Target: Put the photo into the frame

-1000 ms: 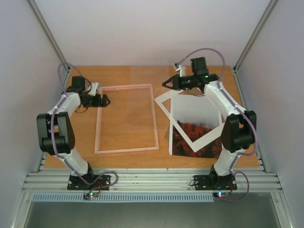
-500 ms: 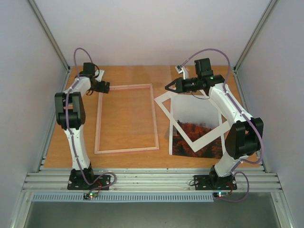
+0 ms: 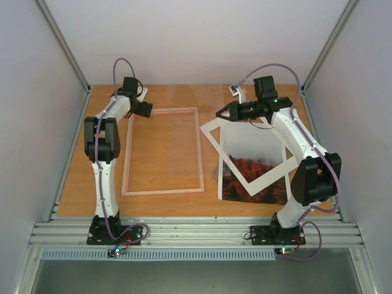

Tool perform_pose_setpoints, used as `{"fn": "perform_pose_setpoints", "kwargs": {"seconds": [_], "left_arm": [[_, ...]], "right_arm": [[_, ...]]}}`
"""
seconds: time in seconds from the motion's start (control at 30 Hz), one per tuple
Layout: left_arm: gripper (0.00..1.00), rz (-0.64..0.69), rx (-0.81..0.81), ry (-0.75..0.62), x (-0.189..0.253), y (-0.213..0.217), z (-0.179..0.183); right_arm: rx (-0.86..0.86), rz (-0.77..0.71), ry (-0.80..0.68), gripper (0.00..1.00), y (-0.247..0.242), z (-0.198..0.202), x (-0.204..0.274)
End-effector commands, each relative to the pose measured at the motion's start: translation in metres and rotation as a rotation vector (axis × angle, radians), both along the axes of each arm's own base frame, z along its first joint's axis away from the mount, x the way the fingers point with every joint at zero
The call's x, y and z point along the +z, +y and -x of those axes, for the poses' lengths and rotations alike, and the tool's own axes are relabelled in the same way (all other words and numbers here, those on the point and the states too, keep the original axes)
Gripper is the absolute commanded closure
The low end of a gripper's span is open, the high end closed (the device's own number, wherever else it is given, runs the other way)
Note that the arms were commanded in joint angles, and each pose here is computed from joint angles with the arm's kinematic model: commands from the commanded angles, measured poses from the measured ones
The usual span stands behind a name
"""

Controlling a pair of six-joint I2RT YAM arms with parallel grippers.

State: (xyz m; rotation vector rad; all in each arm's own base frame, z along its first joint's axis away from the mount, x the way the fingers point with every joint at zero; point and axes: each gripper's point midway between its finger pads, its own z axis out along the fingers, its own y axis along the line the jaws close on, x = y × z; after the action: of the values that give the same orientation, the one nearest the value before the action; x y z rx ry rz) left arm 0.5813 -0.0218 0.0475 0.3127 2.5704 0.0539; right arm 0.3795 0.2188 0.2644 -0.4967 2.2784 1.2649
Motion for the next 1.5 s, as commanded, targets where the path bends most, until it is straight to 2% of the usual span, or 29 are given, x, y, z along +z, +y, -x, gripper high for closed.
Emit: {"fn": "perform_pose_setpoints", "kwargs": {"seconds": [0.0, 0.07, 0.17, 0.33, 0.47, 0.6, 0.83, 0.9, 0.97, 1.13, 1.2, 1.33, 1.47], "left_arm": [[0.04, 0.046, -0.045, -0.004, 0.010, -0.013, 0.004], [0.04, 0.156, -0.092, -0.004, 0.029, -0.031, 0.016], [0.06, 0.399, -0.151, -0.009, 0.071, -0.058, 0.048], [0.06, 0.799, -0.120, 0.022, 0.115, -0.070, 0.109], [0.02, 0.988, -0.145, -0.020, 0.143, -0.077, 0.137], [0.00, 1.088, -0.185, -0.120, 0.166, -0.087, 0.140], [0.04, 1.147, -0.181, -0.095, 0.171, -0.113, 0.128], [0.11, 1.164, -0.170, -0.072, 0.172, -0.115, 0.131], [0.27, 1.197, -0.171, -0.043, 0.178, -0.116, 0.137], [0.81, 1.228, -0.152, 0.025, 0.193, -0.114, 0.168], [0.97, 1.217, -0.144, 0.041, 0.193, -0.114, 0.181], [1.00, 1.197, -0.104, 0.083, 0.188, -0.109, 0.200], [1.00, 1.113, -0.022, 0.143, 0.162, -0.097, 0.211]], "right_arm": [[0.018, -0.043, -0.034, 0.99, 0.002, -0.001, 0.016], [0.020, -0.069, -0.030, 0.99, 0.005, -0.002, 0.020], [0.030, -0.126, -0.042, 0.99, 0.011, -0.004, 0.035], [0.070, -0.212, -0.066, 0.99, 0.024, -0.002, 0.067], [0.097, -0.257, -0.083, 0.99, 0.027, 0.004, 0.085], [0.139, -0.309, -0.074, 0.99, 0.030, 0.013, 0.098], [0.167, -0.342, -0.045, 0.99, 0.031, 0.031, 0.110], [0.161, -0.340, -0.026, 0.99, 0.030, 0.032, 0.105], [0.140, -0.326, -0.001, 0.99, 0.030, 0.029, 0.094], [0.075, -0.248, 0.061, 0.99, 0.026, 0.019, 0.053], [0.066, -0.241, 0.107, 0.99, 0.027, 0.014, 0.036], [0.027, -0.212, 0.199, 0.99, 0.027, 0.005, 0.000], [-0.014, -0.170, 0.270, 0.99, 0.027, -0.004, -0.036]]}}
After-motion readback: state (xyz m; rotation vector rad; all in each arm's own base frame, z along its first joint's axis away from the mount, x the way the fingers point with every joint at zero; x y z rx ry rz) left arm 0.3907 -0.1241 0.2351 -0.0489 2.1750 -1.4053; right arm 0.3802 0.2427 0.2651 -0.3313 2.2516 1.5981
